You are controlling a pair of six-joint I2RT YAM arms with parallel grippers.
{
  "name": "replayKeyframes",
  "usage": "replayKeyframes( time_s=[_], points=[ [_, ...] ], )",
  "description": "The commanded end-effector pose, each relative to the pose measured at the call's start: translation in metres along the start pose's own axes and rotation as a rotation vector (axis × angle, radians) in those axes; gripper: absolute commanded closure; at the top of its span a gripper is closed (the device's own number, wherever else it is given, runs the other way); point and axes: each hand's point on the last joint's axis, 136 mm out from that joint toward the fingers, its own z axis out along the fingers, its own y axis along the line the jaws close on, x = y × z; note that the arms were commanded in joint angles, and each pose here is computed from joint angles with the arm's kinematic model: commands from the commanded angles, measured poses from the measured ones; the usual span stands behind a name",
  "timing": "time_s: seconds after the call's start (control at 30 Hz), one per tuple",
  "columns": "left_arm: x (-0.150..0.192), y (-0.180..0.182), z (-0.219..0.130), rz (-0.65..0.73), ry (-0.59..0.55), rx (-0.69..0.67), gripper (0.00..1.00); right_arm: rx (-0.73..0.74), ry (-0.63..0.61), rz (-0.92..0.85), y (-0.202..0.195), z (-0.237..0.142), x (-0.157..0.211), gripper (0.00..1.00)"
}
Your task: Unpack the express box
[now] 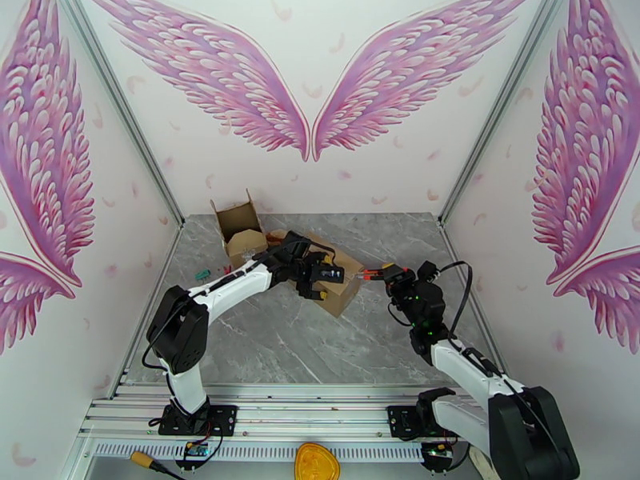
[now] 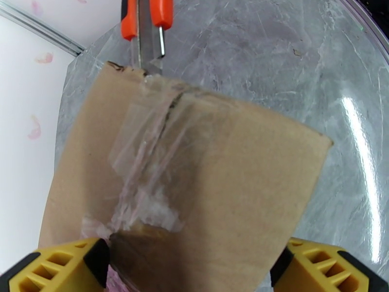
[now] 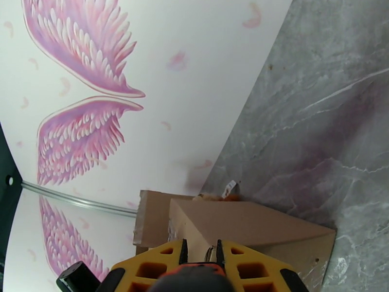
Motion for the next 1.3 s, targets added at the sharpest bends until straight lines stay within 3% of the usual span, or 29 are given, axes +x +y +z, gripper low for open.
replayKeyframes(
  time_s=[0.0,0.37,0.7,1.13,1.27],
  points=[
    [-0.027,0.027,0.004,0.047,-0.09,-0.08,0.09,-0.029,0.565,0.059,-0.004,-0.022,0.099,1.0],
    [-0.015,0.03,0.002,0.05,-0.062,-0.094,0.08,0.011,0.725,0.07,0.001,-0.033,0.085,1.0],
    [-0.007,0.032,0.002,0.049,-0.046,-0.099,0.08,-0.036,0.866,0.067,0.012,-0.036,0.085,1.0],
    [0.006,0.052,0.003,-0.002,-0.013,-0.121,0.09,-0.044,0.885,0.132,-0.002,-0.031,0.07,1.0],
    [0.006,0.046,0.003,0.004,-0.01,-0.104,0.1,-0.004,0.811,0.106,-0.006,-0.021,0.059,1.0]
  ],
)
